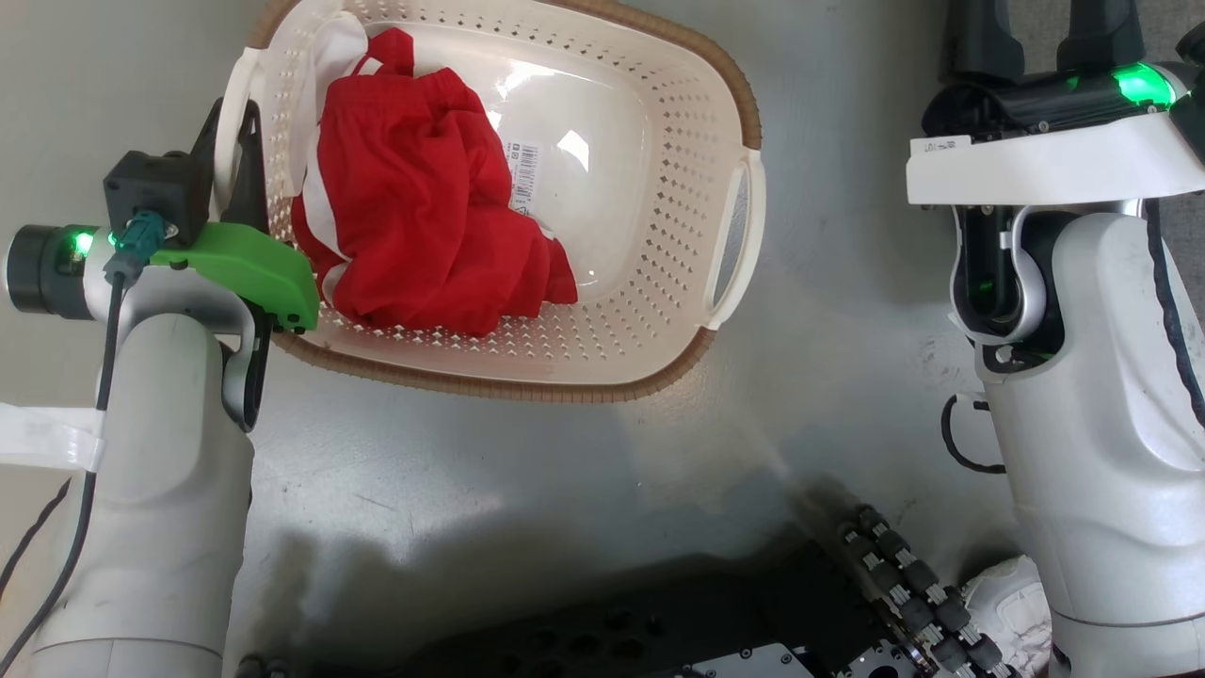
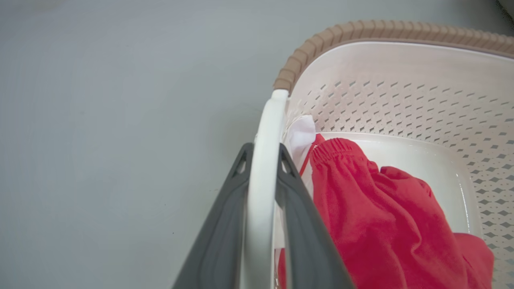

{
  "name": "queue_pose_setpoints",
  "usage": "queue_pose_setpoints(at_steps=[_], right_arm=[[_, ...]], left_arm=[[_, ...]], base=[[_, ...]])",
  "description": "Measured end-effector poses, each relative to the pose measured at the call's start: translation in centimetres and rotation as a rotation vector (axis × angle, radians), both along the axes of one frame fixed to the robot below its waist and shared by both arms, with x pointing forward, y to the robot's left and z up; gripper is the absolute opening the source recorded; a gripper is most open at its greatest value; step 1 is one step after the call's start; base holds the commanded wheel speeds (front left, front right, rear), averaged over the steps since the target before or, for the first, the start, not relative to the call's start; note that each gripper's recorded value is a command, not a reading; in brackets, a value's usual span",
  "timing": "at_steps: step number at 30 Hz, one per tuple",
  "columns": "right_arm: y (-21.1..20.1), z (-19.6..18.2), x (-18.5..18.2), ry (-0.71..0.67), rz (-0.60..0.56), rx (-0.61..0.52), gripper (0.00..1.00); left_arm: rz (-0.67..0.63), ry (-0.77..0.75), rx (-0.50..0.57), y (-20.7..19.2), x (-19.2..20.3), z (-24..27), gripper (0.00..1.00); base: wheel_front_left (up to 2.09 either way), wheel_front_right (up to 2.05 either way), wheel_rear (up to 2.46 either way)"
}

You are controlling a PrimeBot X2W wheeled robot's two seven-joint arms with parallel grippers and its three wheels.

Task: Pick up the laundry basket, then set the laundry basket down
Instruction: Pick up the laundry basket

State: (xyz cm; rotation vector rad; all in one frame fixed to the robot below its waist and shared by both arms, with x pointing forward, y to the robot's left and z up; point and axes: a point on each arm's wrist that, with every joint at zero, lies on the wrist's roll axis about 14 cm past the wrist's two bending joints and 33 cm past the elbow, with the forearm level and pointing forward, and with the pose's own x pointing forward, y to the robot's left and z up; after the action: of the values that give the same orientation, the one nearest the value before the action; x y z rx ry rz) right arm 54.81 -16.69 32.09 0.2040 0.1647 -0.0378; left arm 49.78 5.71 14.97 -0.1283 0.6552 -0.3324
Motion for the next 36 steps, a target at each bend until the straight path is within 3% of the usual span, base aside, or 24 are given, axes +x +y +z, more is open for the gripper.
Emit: queue_pose_setpoints(at_steps=[16,36], right_arm=[[0.1,0.9,0.1,-0.016,0.000,0.001,1.00],[0.2,1.4,0.0,-0.018,0.004,0.004,1.00]], left_arm=[[0.221,0.038,-0.028,2.9,0.7,0.3,0.00],[0.243,0.089,-0.057,2.0,-0.2,-0.2,0.00]], base=[[0.00,0.00,0.00],[0.00,0.00,0.00]])
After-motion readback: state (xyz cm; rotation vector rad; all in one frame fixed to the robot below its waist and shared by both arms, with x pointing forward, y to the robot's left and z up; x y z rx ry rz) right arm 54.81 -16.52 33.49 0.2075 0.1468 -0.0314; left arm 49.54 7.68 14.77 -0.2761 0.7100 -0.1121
